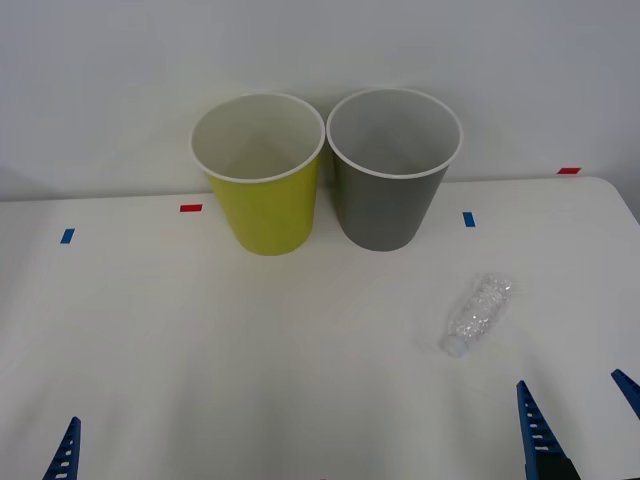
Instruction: Put cans in the gray bin and PET bottles in the light green bin.
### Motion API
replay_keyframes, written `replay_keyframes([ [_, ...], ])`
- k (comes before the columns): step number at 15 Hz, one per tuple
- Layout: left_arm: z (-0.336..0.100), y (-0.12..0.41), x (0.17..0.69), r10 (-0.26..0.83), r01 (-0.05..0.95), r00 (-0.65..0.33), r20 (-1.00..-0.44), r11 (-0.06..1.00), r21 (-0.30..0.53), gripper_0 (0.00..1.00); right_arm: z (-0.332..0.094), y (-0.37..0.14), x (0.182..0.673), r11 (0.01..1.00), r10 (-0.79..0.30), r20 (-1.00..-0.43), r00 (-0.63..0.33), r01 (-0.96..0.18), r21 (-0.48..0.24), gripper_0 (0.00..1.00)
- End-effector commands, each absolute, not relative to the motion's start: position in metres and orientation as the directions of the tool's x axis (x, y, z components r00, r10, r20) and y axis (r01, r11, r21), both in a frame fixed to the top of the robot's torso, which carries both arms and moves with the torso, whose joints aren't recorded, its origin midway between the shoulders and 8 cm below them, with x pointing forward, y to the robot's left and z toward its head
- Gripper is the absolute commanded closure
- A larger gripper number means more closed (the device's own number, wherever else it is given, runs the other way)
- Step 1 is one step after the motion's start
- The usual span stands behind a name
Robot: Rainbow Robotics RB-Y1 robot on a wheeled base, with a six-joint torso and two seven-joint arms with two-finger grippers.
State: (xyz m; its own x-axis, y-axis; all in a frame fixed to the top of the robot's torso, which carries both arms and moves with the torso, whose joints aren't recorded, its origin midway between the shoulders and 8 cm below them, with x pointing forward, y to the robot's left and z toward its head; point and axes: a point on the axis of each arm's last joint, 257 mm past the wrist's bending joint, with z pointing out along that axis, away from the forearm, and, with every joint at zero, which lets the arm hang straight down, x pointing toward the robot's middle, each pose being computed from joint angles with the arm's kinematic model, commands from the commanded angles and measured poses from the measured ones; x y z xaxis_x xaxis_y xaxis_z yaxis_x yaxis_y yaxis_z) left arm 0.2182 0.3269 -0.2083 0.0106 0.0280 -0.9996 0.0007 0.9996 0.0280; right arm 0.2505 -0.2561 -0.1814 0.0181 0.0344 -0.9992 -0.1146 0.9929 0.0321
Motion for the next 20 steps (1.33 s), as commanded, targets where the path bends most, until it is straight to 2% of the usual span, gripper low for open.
replay_keyframes([
  [1, -0.2083, 0.3269, 0.2182, 0.028, 0.001, 0.011, -1.000, 1.000, 0.028, 0.00, -0.1814, -0.2561, 0.2505, 0.993, 0.034, -0.999, 0.018, -0.115, 0.032, 0.00],
  [20, -0.2083, 0.3269, 0.2182, 0.028, 0.001, 0.011, -1.000, 1.000, 0.028, 0.00, -0.1814, -0.2561, 0.2505, 0.993, 0.034, -0.999, 0.018, -0.115, 0.032, 0.00],
])
